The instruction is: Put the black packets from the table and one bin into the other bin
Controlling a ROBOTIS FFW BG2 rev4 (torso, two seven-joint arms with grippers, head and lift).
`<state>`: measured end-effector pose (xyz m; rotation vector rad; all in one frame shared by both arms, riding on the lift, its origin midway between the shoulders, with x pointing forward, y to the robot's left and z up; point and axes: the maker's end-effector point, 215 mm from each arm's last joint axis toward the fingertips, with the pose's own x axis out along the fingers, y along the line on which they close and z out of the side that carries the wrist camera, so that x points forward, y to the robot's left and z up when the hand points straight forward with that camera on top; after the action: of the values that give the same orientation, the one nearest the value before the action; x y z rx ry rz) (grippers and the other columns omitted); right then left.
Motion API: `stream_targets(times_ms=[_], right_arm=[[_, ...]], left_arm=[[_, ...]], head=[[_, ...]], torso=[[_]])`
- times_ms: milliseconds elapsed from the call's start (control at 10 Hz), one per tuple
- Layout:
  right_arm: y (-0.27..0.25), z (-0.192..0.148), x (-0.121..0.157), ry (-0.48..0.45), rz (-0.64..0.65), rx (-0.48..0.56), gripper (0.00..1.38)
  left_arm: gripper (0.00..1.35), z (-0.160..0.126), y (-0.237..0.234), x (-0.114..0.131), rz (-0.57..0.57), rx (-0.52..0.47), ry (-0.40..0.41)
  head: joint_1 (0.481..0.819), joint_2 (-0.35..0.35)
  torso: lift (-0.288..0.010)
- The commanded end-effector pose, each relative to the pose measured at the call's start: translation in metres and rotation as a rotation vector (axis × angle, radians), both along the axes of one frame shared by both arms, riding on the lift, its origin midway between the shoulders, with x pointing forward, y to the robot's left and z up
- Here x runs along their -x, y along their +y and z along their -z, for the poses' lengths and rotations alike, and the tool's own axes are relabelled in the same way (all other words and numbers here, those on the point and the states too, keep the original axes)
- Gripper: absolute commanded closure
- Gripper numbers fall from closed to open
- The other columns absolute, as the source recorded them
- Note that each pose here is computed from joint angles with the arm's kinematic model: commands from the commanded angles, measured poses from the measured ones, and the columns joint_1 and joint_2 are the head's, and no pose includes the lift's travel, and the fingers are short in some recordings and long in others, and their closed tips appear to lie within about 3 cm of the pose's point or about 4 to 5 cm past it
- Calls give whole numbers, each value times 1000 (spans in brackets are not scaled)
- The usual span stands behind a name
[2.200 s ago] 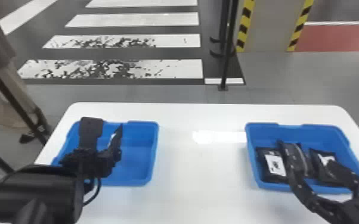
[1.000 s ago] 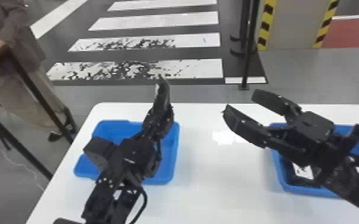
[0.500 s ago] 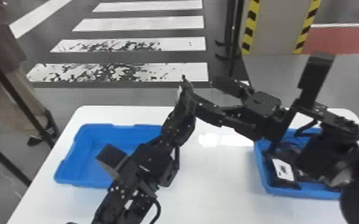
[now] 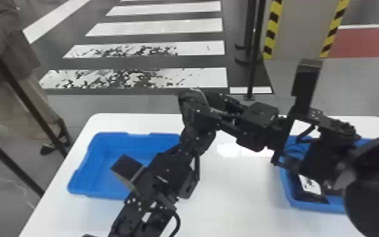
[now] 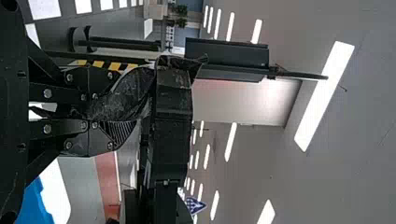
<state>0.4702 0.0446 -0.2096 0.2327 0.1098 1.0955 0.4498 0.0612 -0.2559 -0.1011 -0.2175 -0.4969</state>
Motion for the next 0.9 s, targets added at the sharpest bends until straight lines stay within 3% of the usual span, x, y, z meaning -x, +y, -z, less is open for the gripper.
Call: stream_targets(times_ms=[0, 400, 500, 600, 700, 800], right_arm=[[6, -13, 6, -35, -16, -18, 1122], [4, -29, 9, -80, -4, -60, 1136], [-3, -34, 5, -93, 20, -75, 1136], [-18, -39, -4, -111, 60, -87, 1136], [-37, -41, -14, -123, 107, -96, 1136], [-58, -44, -24, -141, 161, -94, 1136]], left_arm=[[1214, 3, -1, -1, 1, -2, 6], [1207, 10, 0, -1, 3, 15, 20], [975, 14, 3, -3, -2, 28, 32], [654, 15, 9, -2, -16, 34, 23], [456, 15, 14, -2, -27, 37, 23], [364, 15, 17, -3, -34, 38, 19]], head=[[680, 126], [672, 133], [672, 133], [670, 131], [666, 126], [658, 112]], torso=[[-110], [-110], [-110], [-110], [-110], [-110]])
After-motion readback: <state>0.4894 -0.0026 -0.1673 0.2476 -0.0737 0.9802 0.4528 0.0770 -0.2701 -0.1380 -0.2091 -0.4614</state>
